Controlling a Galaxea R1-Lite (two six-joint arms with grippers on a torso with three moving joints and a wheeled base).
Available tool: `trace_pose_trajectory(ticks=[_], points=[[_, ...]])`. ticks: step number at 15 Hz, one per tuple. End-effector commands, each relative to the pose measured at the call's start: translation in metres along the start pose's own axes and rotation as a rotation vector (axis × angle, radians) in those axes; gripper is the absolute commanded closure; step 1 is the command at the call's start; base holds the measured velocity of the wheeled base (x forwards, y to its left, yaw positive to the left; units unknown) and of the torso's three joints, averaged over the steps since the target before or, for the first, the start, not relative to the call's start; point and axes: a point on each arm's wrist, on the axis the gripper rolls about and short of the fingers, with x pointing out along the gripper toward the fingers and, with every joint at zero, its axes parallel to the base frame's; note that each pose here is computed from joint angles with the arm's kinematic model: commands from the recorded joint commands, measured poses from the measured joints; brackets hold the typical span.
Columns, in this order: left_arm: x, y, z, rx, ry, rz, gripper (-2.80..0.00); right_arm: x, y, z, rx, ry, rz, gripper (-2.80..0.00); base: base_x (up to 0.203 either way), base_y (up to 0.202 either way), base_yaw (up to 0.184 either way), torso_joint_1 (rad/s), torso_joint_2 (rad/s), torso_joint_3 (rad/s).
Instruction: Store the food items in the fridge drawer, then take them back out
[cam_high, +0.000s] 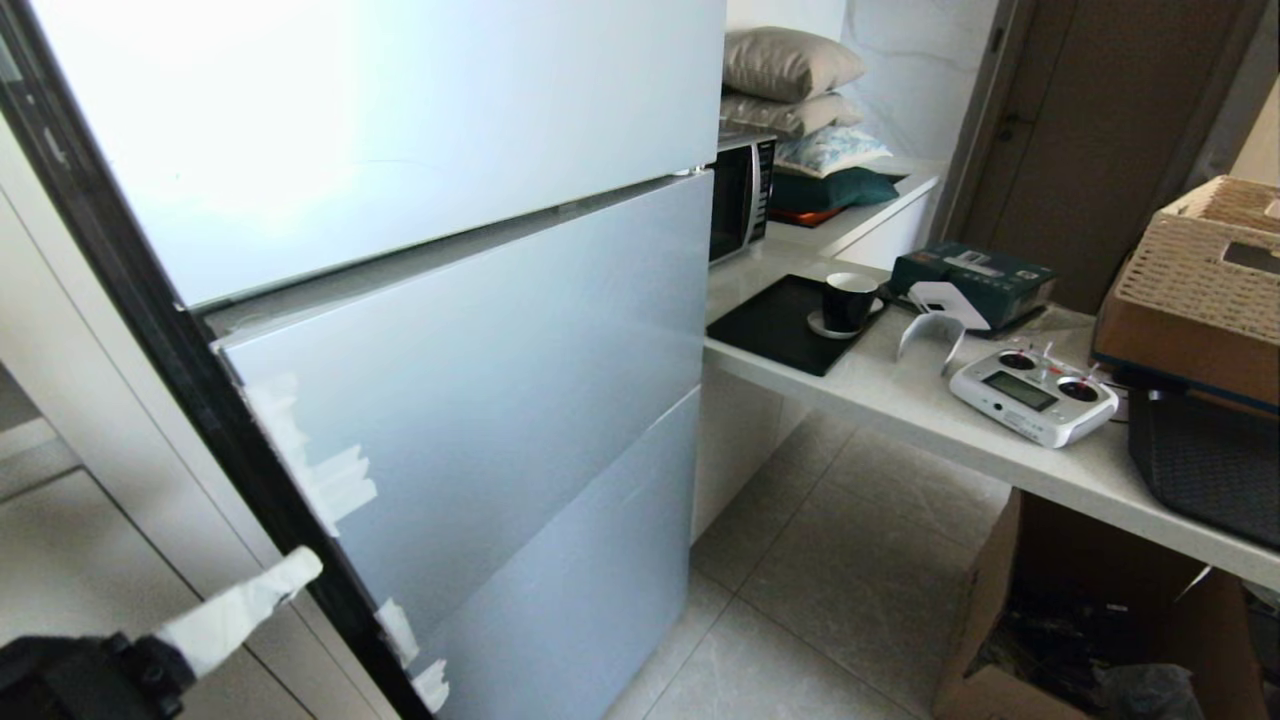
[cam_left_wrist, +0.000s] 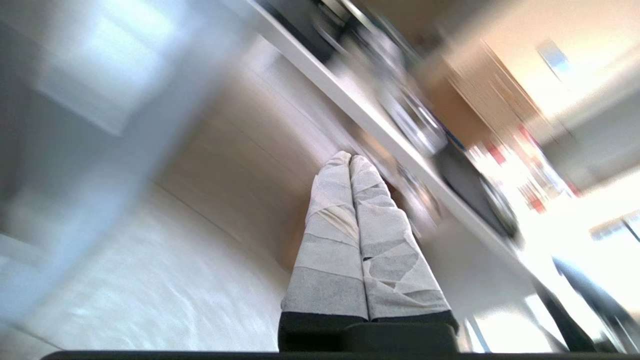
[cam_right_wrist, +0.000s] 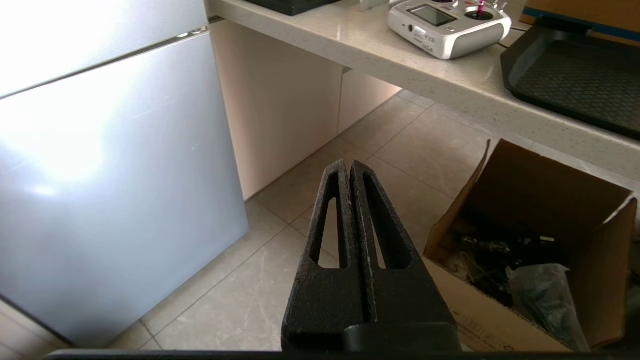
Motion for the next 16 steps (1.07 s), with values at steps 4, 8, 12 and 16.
trace_pose_trajectory(ticks=[4, 8, 12, 16], points=[[-0.044, -0.012, 0.015, 0.055, -0.11, 0.081, 0.0, 0.0, 0.0, 0.0, 0.0, 0.001, 0.0, 0.0, 0.0, 0.0, 0.0, 0.0, 0.0, 0.0], [-0.032, -0.012, 0.039, 0.087, -0.255, 0.348, 0.0, 0.0, 0.0, 0.0, 0.0, 0.001, 0.0, 0.0, 0.0, 0.0, 0.0, 0.0, 0.0, 0.0], [0.011, 0.001, 0.051, 0.079, -0.219, 0.479, 0.0, 0.0, 0.0, 0.0, 0.0, 0.001, 0.0, 0.0, 0.0, 0.0, 0.0, 0.0, 0.0, 0.0], [0.064, 0.031, 0.058, 0.043, -0.235, 0.56, 0.0, 0.0, 0.0, 0.0, 0.0, 0.001, 0.0, 0.0, 0.0, 0.0, 0.0, 0.0, 0.0, 0.0]])
